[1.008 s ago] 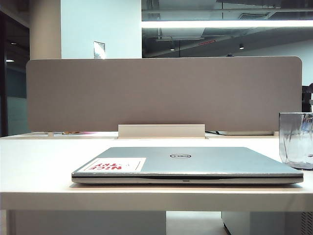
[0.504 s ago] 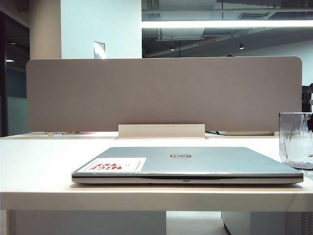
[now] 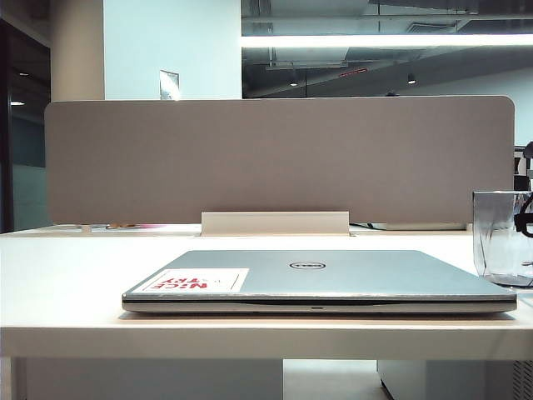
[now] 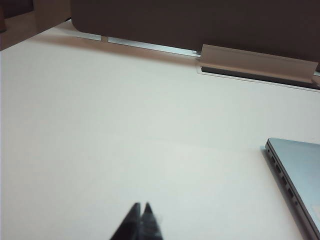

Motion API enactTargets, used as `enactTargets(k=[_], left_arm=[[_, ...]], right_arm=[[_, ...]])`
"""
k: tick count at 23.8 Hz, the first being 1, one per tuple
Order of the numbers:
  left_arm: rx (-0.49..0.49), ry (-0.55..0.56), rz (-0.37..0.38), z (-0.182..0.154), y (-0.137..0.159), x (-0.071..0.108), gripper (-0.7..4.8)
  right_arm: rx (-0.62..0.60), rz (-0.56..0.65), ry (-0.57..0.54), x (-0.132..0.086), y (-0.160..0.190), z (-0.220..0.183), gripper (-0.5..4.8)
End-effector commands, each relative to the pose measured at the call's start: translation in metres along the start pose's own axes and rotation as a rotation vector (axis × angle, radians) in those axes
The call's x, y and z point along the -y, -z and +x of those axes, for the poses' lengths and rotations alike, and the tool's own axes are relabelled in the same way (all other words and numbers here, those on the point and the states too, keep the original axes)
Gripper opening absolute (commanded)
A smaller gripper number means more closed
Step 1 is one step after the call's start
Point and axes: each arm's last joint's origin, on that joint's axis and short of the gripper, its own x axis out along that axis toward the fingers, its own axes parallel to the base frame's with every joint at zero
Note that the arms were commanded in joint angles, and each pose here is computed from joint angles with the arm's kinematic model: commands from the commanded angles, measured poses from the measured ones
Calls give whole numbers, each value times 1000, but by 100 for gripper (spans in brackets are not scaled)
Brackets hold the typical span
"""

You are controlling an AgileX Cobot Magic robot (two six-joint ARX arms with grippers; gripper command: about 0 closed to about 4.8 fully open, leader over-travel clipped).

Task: Pick up the water cup and place it on the side of the laptop away from you.

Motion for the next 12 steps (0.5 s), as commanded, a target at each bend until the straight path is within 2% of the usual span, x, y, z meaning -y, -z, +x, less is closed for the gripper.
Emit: enactTargets(k=[1,4,6,12], left_arm=[[7,6,-2,0,-1,0,-5],[7,6,-2,0,-1,0,-6],[7,6,-2,0,-1,0,-6],[7,6,-2,0,-1,0,-5]], right_arm=[[21,1,-1,0,-3,0,80],[21,1,-2,0,-3,0,79],[22,1,-2,0,-3,0,27],[22,1,-2,0,-3,0,-3]])
